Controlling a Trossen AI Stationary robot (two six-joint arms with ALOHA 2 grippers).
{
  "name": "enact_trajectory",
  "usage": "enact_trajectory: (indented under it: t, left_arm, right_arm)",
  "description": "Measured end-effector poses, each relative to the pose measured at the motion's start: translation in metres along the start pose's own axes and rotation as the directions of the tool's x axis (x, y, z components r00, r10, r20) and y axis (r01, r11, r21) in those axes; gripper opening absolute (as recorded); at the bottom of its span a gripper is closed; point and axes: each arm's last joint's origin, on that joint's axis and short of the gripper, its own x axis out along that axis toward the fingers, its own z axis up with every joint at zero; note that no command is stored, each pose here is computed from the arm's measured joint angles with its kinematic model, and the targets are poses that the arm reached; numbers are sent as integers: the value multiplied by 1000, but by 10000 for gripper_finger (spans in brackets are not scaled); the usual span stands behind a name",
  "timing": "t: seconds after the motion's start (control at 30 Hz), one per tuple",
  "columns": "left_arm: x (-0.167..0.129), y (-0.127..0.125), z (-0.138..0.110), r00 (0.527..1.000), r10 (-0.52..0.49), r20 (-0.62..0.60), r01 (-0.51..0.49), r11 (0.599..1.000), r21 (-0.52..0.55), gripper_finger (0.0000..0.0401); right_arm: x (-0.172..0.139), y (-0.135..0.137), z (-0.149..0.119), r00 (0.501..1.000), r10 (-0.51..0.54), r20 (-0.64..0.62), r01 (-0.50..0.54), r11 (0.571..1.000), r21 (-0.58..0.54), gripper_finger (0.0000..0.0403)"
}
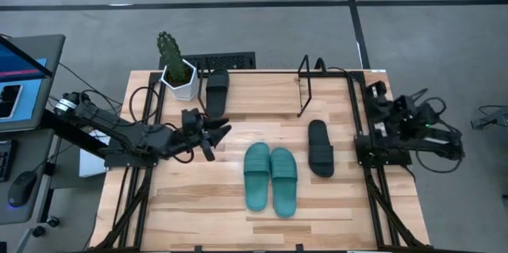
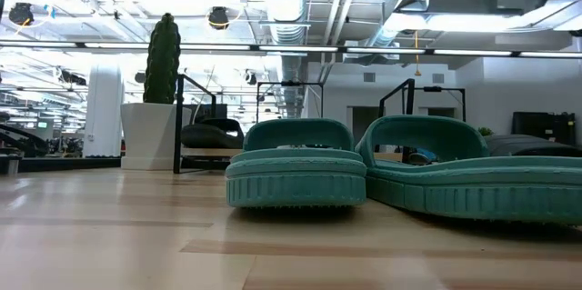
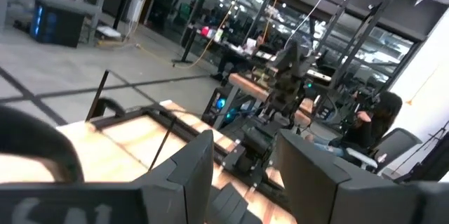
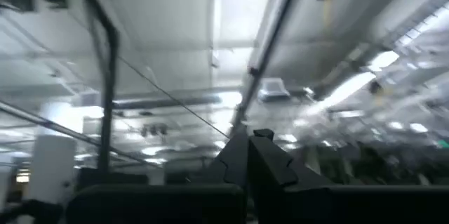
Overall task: Pick and place slides into the shelf
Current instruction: Put the black slides on the shelf
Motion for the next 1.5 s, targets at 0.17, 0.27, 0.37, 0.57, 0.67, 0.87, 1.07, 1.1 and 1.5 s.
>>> enact_trajectory:
  t: [0.17, 0.27, 0.37, 0.57, 0.67, 0.87, 1.07, 1.1, 1.5]
  left_arm:
    - [0, -2, 5, 999, -16, 38, 16, 1000, 10, 144]
    - [0, -2, 5, 999, -17, 39, 16, 1000, 8, 144]
    - [0, -2, 5, 999, -17, 40, 17, 1000, 3, 144]
    - [0, -2, 5, 999, -18, 39, 18, 1000, 0, 144]
    - [0, -2, 5, 999, -18, 39, 18, 1000, -1, 144]
    - [0, -2, 5, 999, -18, 39, 18, 1000, -1, 144]
    - [0, -2, 5, 999, -18, 39, 18, 1000, -1, 144]
    - [0, -2, 5, 999, -18, 39, 18, 1000, -1, 144]
    - [0, -2, 4, 999, -18, 36, 18, 1000, -7, 144]
  right_arm:
    - [14, 3, 26, 985, -21, -171, 20, 1000, -10, 0]
    - [23, 2, 35, 870, -143, -473, 99, 988, -115, 0]
    - [29, -2, 44, 667, -315, -675, 230, 949, -216, 0]
    - [39, -6, 37, 288, -422, -860, 310, 890, -333, 0]
    - [39, -10, 21, 125, -436, -891, 300, 873, -385, 0]
    - [23, -11, -5, -168, -350, -922, 202, 903, -380, 0]
    - [4, -9, -29, -346, -229, -910, 146, 945, -293, 0]
    - [1, -8, -34, -359, -193, -913, 138, 957, -257, 0]
    - [-8, 4, -74, -428, -9, -904, 99, 993, -57, 0]
